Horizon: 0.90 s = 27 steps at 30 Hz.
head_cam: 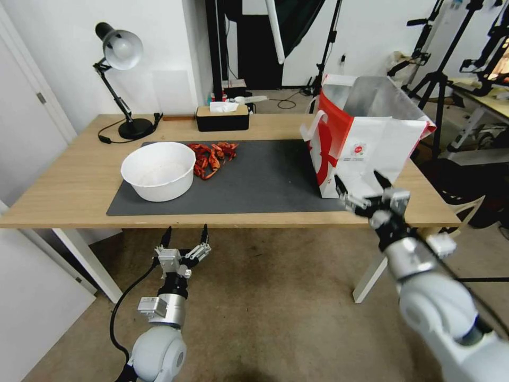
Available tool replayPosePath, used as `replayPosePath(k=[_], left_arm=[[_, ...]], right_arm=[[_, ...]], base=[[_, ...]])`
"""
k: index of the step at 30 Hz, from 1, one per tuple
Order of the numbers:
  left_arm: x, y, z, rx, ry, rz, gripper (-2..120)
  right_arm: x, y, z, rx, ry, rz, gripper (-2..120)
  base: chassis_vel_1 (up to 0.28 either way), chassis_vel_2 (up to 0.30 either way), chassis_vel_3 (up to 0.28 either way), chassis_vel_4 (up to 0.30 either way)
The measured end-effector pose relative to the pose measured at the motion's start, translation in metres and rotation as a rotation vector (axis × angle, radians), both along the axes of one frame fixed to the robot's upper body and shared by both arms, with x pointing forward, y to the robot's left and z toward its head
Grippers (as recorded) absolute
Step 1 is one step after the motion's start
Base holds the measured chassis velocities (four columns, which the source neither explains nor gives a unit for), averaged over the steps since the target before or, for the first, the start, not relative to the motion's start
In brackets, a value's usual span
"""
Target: Close the takeout container lid, then place the container into the takeout bag.
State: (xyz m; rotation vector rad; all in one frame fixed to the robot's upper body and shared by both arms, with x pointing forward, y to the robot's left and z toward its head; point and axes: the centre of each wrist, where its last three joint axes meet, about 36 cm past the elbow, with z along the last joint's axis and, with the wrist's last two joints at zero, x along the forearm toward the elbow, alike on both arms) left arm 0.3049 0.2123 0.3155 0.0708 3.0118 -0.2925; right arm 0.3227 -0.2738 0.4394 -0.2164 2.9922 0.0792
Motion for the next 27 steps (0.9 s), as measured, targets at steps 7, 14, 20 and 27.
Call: replayPosePath(k=[7, 14, 20, 27], left_arm=[[-0.008, 0.001, -0.007, 0.003, 0.026, -0.004, 100], [-0.011, 0.004, -0.008, 0.007, 0.035, -0.003, 100], [-0.018, 0.005, -0.012, 0.000, 0.042, 0.002, 100], [-0.021, 0.004, -0.014, -0.001, 0.040, 0.001, 100]], right_arm=[[-0.021, 0.010, -0.031, 0.004, 0.036, -0.048, 100], [-0.034, 0.019, -0.047, 0.015, 0.069, -0.066, 100], [-0.045, 0.024, -0.061, 0.023, 0.097, -0.066, 100], [-0.046, 0.025, -0.062, 0.029, 0.104, -0.065, 100]], base=[[0.000, 0.000, 0.000, 0.000], [0.000, 0.000, 0.000, 0.000], [0.000, 0.000, 0.000, 0.000], [0.000, 0.000, 0.000, 0.000]])
